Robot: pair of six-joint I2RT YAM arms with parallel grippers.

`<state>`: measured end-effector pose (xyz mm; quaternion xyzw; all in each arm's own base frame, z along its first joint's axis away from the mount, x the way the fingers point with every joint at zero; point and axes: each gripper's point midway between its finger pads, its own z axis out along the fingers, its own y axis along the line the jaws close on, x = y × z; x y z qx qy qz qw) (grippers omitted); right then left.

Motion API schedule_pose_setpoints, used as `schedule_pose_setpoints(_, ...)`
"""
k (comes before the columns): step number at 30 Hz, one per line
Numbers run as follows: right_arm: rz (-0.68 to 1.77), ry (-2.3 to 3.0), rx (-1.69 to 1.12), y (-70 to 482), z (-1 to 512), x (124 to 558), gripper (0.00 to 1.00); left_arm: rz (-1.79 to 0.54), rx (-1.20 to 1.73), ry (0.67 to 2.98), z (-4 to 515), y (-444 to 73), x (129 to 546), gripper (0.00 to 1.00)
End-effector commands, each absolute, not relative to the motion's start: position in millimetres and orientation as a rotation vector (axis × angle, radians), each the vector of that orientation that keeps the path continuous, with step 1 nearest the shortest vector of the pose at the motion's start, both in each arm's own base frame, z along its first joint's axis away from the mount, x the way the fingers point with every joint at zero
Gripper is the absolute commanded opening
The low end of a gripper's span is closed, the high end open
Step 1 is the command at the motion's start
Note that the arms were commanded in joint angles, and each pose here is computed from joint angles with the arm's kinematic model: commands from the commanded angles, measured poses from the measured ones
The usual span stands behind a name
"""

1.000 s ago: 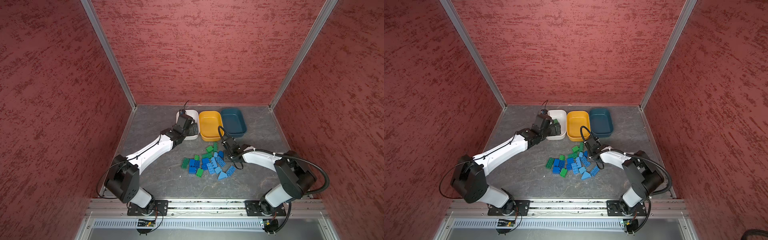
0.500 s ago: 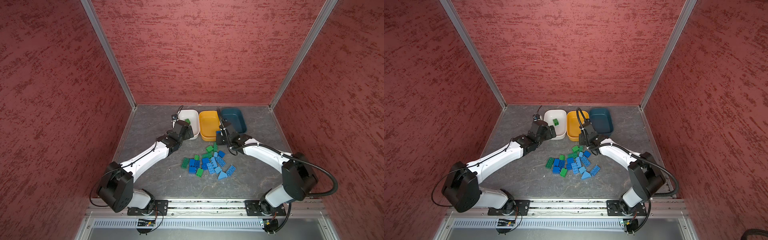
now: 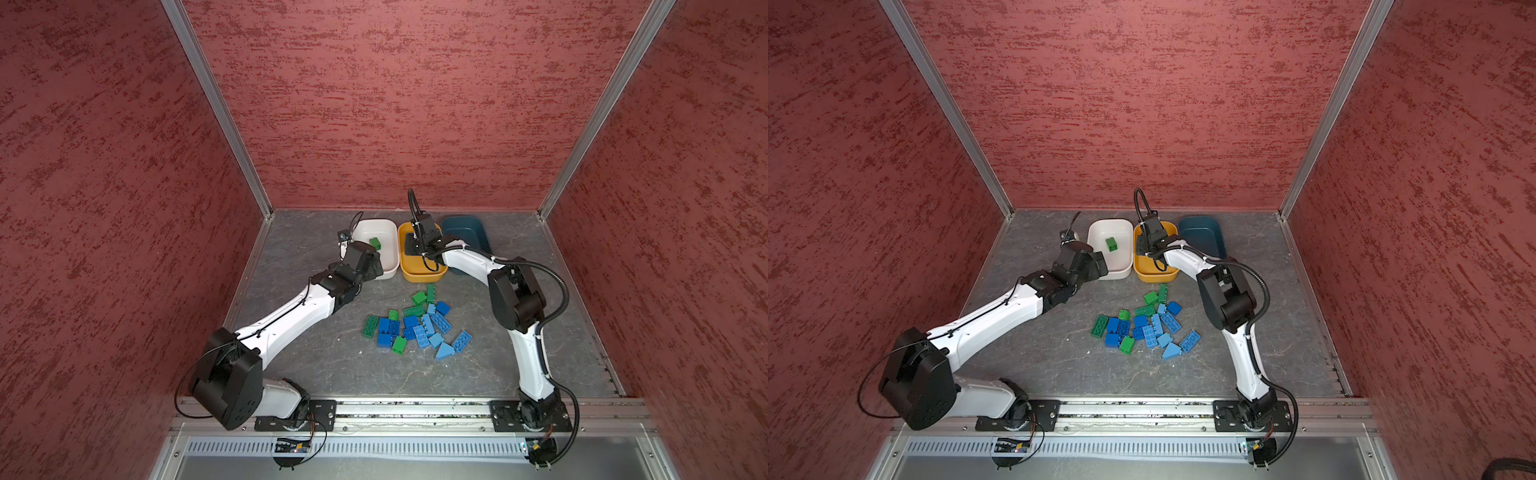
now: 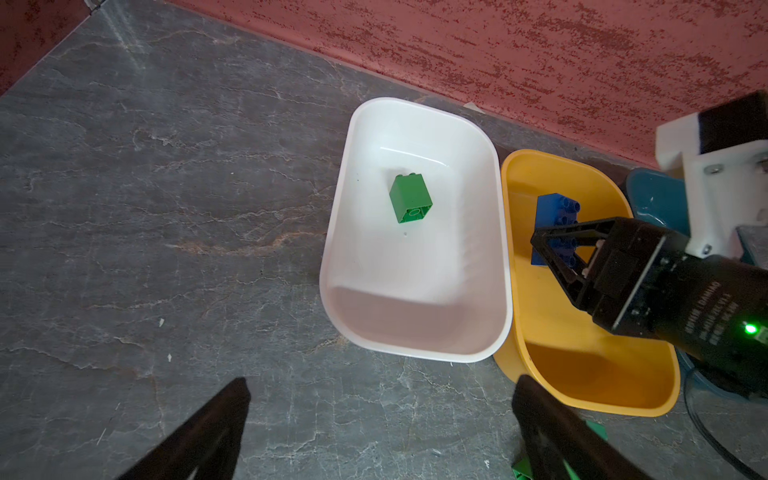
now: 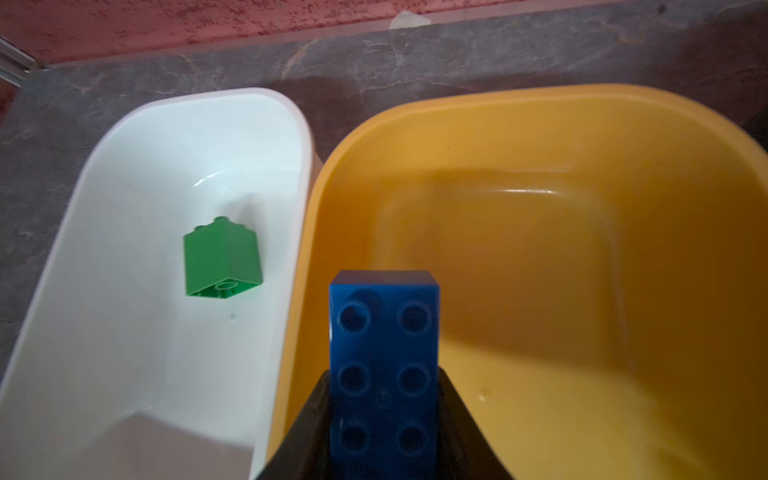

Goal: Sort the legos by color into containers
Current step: 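Release the blue brick into the yellow bin while the left gripper withdraws, then lower the right gripper to the pile and grasp a light blue brick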

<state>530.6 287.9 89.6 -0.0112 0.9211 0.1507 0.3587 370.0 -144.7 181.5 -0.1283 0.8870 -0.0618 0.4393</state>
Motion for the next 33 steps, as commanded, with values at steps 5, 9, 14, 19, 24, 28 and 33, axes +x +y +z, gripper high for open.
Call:
schedule_pose_setpoints(5, 0.398, 2.320, -0.006, 279, 133, 526, 0.58, -0.152, -0.328, 2.220, 173, -142, 368, 0.99)
schedule_pose_setpoints(9, 0.457, 2.293, -0.002, 269, 155, 494, 0.68, -0.171, -0.313, 2.240, 170, -152, 374, 0.99)
schedule_pose_setpoints(14, 0.450, 2.382, 0.055, 240, 146, 430, 0.80, -0.156, -0.251, 2.238, 176, -177, 380, 0.99)
schedule_pose_setpoints(19, 0.356, 2.511, 0.193, 198, 123, 357, 0.92, -0.147, -0.185, 2.224, 180, -202, 389, 0.99)
schedule_pose_setpoints(24, 0.273, 2.612, 0.377, 156, 99, 284, 0.93, -0.141, -0.155, 2.226, 178, -215, 394, 0.99)
schedule_pose_setpoints(28, 0.286, 2.692, 0.534, 142, 79, 236, 0.90, -0.153, -0.144, 2.232, 177, -220, 396, 0.99)
schedule_pose_setpoints(33, 0.208, 2.755, 0.645, 132, 56, 196, 0.88, -0.165, -0.133, 2.234, 177, -222, 395, 0.99)
